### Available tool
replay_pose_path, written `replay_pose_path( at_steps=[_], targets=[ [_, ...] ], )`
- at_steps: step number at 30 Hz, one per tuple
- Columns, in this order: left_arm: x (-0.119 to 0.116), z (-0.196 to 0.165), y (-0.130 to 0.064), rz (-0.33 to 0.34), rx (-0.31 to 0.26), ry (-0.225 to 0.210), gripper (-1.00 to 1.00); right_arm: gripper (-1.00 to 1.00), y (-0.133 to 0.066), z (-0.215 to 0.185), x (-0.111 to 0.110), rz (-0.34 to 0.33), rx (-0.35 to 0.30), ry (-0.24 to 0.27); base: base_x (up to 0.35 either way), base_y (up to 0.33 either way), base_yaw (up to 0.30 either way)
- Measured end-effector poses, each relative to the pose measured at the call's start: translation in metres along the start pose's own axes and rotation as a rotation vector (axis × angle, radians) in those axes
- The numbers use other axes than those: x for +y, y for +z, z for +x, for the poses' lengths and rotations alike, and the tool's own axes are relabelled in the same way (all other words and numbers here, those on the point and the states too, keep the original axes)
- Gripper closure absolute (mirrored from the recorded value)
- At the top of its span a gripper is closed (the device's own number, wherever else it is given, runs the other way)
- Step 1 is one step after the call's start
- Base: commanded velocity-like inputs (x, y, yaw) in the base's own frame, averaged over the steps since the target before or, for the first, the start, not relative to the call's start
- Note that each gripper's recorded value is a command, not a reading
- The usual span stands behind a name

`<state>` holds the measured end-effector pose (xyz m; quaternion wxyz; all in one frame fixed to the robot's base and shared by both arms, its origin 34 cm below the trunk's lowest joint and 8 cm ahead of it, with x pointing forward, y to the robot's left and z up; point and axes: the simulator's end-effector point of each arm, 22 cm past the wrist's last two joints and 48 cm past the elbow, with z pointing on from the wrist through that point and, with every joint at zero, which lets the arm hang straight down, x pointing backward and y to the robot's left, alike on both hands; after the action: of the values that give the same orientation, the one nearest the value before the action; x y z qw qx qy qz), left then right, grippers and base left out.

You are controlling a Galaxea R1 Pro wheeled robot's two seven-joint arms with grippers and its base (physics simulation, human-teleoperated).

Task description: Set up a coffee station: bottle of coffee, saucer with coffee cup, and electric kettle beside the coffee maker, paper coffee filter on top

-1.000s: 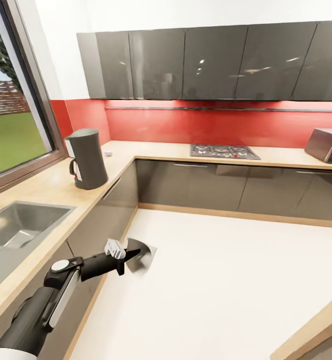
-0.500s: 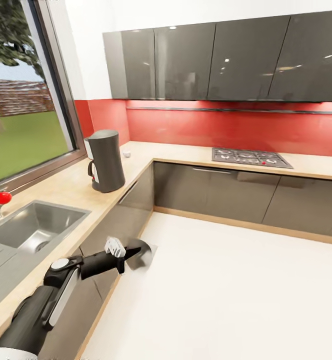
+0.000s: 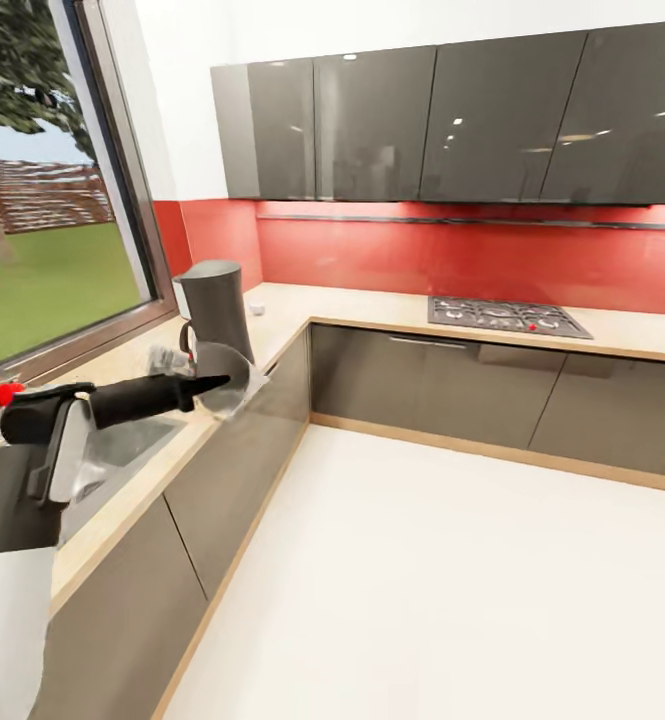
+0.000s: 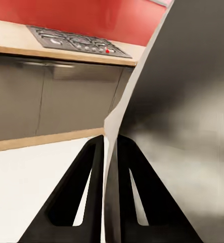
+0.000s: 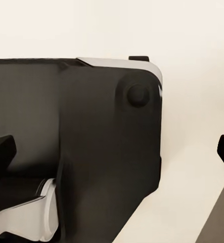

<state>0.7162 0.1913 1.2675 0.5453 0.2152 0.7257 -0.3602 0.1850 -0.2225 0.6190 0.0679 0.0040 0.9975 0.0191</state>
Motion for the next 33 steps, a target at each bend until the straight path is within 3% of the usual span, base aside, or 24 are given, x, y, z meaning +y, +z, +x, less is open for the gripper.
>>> replay_pose_path(
  at_steps=[8,16,18,22,26,29,32,33],
  targets=[
    [0.024,-0.069,-0.033,-0.069,-0.034,0.004,1.0,-1.0,0.0,-0.004,0.0,0.0,-0.01,0.002,0.0,0.0,0.0],
    [0.114,-0.113,-0.082,-0.193,-0.043,-0.158,1.0,-1.0,-0.001,-0.008,0.0,-0.001,-0.021,0.002,0.0,0.0,0.0],
    [0.127,-0.129,-0.096,-0.219,-0.052,-0.175,1.0,-1.0,-0.001,-0.009,0.001,-0.001,-0.023,0.002,0.0,0.0,0.0],
    [0.139,-0.145,-0.119,-0.27,-0.059,-0.166,1.0,-1.0,-0.001,-0.011,0.0,0.0,-0.029,0.002,0.0,0.0,0.0],
    [0.155,-0.154,-0.141,-0.373,-0.016,-0.119,1.0,-1.0,-0.001,-0.014,0.0,0.0,-0.036,0.002,0.0,0.0,0.0],
    [0.167,-0.14,-0.136,-0.42,0.072,-0.127,1.0,-1.0,-0.001,-0.016,0.0,0.002,-0.041,0.003,0.0,0.0,0.0],
    [0.168,-0.137,-0.133,-0.424,0.103,-0.136,1.0,-1.0,-0.001,-0.018,-0.001,0.003,-0.045,0.003,0.0,0.0,0.0],
    [0.17,-0.128,-0.128,-0.428,0.136,-0.143,1.0,-1.0,-0.001,-0.018,-0.001,0.003,-0.046,0.002,0.0,0.0,0.0]
  ],
)
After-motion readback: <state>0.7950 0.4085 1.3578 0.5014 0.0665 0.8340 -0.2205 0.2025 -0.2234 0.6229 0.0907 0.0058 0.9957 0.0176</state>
